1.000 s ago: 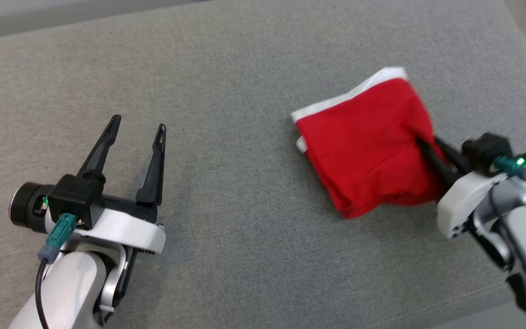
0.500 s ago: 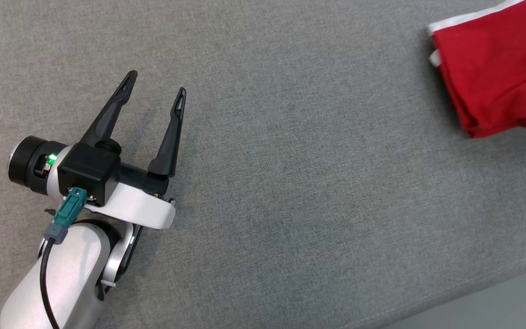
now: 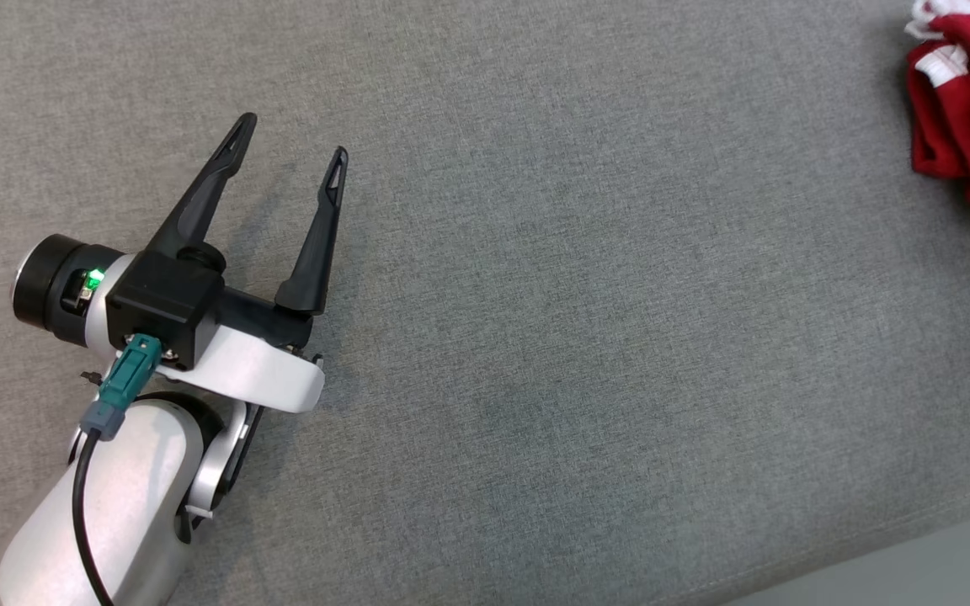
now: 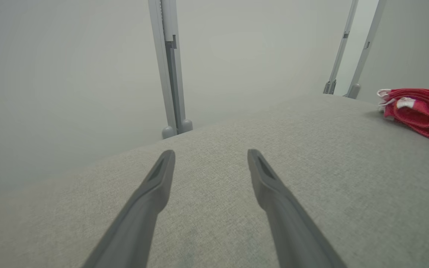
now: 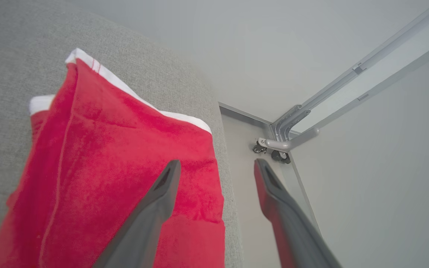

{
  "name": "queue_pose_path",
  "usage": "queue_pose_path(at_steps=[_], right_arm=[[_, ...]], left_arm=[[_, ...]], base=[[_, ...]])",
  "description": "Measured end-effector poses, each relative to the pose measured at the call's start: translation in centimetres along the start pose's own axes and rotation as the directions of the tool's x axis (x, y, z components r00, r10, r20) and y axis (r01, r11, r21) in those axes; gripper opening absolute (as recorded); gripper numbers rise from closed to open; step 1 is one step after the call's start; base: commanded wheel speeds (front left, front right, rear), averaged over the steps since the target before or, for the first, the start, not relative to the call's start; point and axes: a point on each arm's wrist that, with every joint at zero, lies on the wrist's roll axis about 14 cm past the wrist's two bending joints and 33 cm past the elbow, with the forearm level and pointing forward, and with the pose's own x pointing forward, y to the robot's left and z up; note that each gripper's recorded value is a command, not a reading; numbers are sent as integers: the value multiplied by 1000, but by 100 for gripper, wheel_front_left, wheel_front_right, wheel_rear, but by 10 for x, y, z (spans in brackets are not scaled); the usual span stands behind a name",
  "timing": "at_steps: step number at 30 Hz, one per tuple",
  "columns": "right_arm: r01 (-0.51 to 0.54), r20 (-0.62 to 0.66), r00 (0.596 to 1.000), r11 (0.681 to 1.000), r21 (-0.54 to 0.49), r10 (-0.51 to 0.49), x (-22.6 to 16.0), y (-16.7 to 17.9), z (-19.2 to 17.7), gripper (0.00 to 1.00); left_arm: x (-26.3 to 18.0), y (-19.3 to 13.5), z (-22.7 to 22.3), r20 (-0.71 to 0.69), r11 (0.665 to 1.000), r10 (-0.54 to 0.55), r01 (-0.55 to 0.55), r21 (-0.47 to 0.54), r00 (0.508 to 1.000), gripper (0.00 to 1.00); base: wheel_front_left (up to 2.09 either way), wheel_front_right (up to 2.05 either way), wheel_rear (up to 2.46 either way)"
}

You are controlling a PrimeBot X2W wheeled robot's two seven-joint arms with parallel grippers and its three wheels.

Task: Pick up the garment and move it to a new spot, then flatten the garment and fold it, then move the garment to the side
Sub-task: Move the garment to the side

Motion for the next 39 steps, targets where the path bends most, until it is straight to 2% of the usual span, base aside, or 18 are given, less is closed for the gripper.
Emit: queue_pose_path(at_steps=[3,7,12,17,23,30,39], right_arm=[[18,26,999,999,42,-20,-1,-2,7,100],[42,165,984,982,182,-73,-5,-2,45,100],[3,295,951,955,296,-94,-28,20,75,100],[-69,407,909,929,363,-92,-55,52,102,100],[-198,499,866,897,396,-30,-91,102,133,100],[-296,558,829,875,383,37,-133,134,161,100],[-328,535,842,854,405,70,-170,147,149,100]], left_arm=[[-2,1,3,5,1000,10,-10,3,1000,100],[-11,5,9,13,999,45,-44,-3,999,100],[-25,13,23,39,994,107,-107,-11,993,100],[-44,24,38,64,985,174,-173,-21,983,100],[-76,39,53,92,964,265,-264,-18,960,100],[-118,54,73,137,931,363,-365,-12,922,100],[-168,62,83,146,895,442,-447,1,885,100]], base=[[0,0,0],[0,0,0],[0,0,0],[0,0,0],[0,0,0],[0,0,0],[0,0,0]])
